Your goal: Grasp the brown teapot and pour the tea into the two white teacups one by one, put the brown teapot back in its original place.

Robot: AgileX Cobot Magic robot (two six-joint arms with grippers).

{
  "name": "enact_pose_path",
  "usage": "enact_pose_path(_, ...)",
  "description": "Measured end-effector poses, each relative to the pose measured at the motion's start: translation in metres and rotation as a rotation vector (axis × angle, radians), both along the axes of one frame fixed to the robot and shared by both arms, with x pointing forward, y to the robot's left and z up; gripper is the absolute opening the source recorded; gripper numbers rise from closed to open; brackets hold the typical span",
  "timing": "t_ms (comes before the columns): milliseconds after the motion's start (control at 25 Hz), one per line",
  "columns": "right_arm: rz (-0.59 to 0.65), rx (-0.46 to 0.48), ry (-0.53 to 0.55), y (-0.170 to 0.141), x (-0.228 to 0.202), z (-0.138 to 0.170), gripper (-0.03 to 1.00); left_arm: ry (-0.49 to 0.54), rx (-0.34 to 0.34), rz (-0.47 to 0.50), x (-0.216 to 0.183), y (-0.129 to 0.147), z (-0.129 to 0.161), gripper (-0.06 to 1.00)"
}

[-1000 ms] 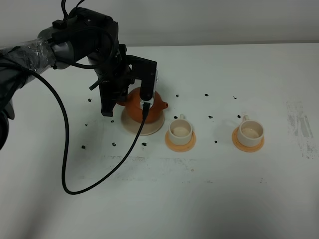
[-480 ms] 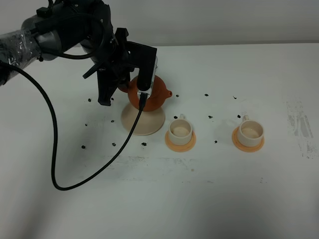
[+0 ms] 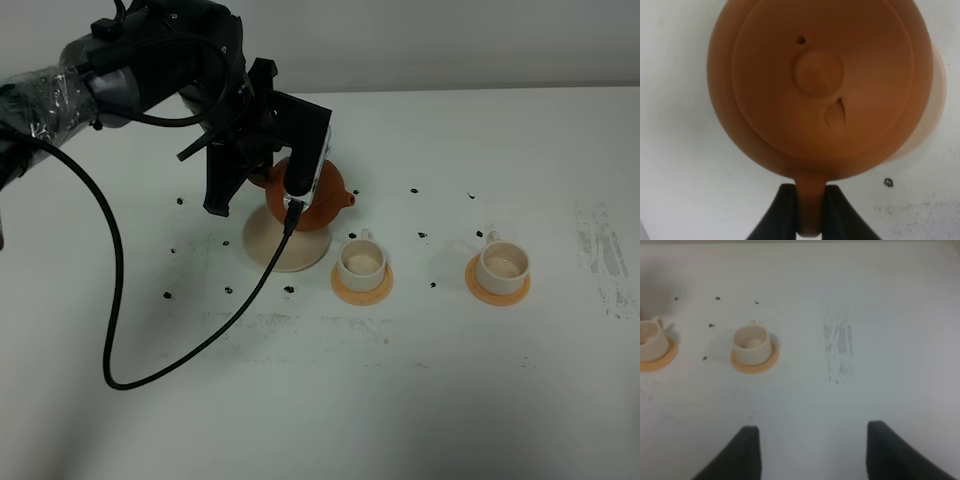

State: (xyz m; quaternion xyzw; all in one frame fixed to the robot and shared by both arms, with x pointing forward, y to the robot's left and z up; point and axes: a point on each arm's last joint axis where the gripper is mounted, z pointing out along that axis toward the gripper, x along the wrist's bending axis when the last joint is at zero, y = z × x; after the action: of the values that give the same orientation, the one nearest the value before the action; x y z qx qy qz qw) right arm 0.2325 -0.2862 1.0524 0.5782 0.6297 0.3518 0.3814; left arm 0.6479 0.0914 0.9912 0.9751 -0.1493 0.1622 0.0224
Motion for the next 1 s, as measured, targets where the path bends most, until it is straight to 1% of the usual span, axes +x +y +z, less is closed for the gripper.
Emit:
enact_pose_path(120, 0.000, 0.000, 0.000, 0.000, 0.000, 0.000, 0.49, -0.009, 0.017, -0.015, -0.001, -0.003, 0.000, 0.12)
enact_pose_path(320, 0.000, 0.000, -0.001, 0.000, 0.000, 0.000, 0.49, -0.014, 0.027, -0.041, -0.005, -0.010, 0.000, 0.12)
enact_pose_path(640, 0.000, 0.000, -0.001, 0.000, 0.000, 0.000, 0.49, -0.044, 0.082, -0.085, -0.007, -0.014, 0.001, 0.12)
enact_pose_path(840, 0.000, 0.000, -0.001, 0.000, 0.000, 0.000, 0.49, -0.050, 0.096, -0.117, -0.009, -0.018, 0.001, 0.12)
enact_pose_path(1000, 0.000, 0.000, -0.001, 0.000, 0.000, 0.000, 0.49, -0.046, 0.102, -0.125, -0.010, -0.019, 0.001, 0.12)
